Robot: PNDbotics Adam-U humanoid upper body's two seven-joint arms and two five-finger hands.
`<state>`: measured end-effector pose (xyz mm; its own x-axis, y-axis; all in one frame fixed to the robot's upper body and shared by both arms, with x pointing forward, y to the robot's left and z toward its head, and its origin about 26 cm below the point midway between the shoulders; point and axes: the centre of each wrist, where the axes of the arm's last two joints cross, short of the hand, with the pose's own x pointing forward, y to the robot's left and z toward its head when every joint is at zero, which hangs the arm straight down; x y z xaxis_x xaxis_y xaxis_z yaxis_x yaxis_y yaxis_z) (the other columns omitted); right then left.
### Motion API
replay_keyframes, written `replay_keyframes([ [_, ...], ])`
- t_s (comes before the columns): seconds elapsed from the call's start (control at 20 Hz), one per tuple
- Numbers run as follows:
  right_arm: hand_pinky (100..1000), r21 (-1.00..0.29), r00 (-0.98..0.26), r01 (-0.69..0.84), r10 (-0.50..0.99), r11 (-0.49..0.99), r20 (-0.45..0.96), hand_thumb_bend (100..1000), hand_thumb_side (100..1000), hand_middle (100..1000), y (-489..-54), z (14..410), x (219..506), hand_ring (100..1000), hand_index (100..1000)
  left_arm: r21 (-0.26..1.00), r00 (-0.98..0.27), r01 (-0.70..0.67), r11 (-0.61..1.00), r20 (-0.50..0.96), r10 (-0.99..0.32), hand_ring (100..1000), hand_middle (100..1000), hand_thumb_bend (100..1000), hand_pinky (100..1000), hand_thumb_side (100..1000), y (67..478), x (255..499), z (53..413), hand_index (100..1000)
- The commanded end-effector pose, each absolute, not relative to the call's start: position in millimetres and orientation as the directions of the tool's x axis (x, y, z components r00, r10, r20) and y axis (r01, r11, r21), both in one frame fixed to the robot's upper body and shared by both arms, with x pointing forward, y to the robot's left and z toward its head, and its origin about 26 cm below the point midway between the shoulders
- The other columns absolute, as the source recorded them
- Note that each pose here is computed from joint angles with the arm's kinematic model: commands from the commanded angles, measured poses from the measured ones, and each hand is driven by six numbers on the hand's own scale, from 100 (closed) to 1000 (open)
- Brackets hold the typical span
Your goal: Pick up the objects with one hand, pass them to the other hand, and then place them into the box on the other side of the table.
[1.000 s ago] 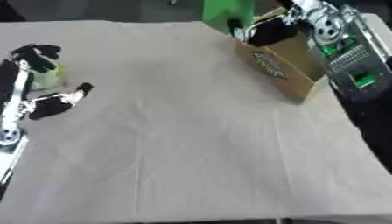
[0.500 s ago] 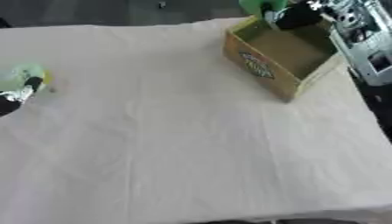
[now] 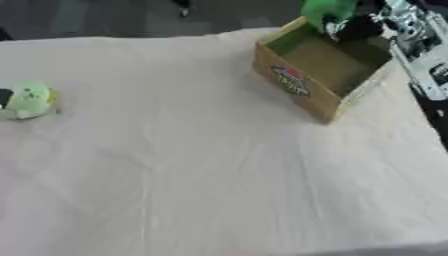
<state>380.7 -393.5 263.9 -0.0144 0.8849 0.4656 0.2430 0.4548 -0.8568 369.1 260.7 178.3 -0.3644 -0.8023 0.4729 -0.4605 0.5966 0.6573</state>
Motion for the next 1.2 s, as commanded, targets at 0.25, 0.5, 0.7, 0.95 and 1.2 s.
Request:
replay_keyframes([
  [0.25, 978, -0.881, 0.085, 0.273, 0.902, 0.387, 0.423, 100, 100, 557, -425, 261, 388, 820, 747, 0.627, -0.374, -0.515, 0.585, 0.45, -0.811, 569, 612, 611, 596, 197, 271, 364, 196, 761],
  [0.5, 976, -0.882, 0.117, 0.28, 0.899, 0.378, 0.423, 100, 100, 562, -435, 251, 392, 824, 751, 0.619, -0.375, -0.524, 0.585, 0.449, -0.811, 570, 612, 612, 596, 199, 272, 361, 199, 761],
  [0.7, 969, -0.893, 0.127, 0.278, 0.908, 0.354, 0.4, 100, 100, 615, -439, 246, 394, 853, 788, 0.615, -0.377, -0.526, 0.588, 0.451, -0.809, 570, 612, 613, 596, 206, 272, 361, 199, 761],
  [0.95, 963, -0.912, 0.125, 0.283, 0.931, 0.297, 0.342, 100, 100, 728, -443, 243, 395, 899, 866, 0.612, -0.374, -0.529, 0.587, 0.452, -0.809, 570, 613, 603, 606, 207, 272, 360, 199, 762],
  [1.2, 979, -0.921, 0.113, 0.288, 0.946, 0.261, 0.303, 258, 143, 763, -444, 243, 395, 935, 894, 0.612, -0.367, -0.531, 0.586, 0.457, -0.81, 570, 613, 599, 608, 214, 273, 360, 198, 762],
])
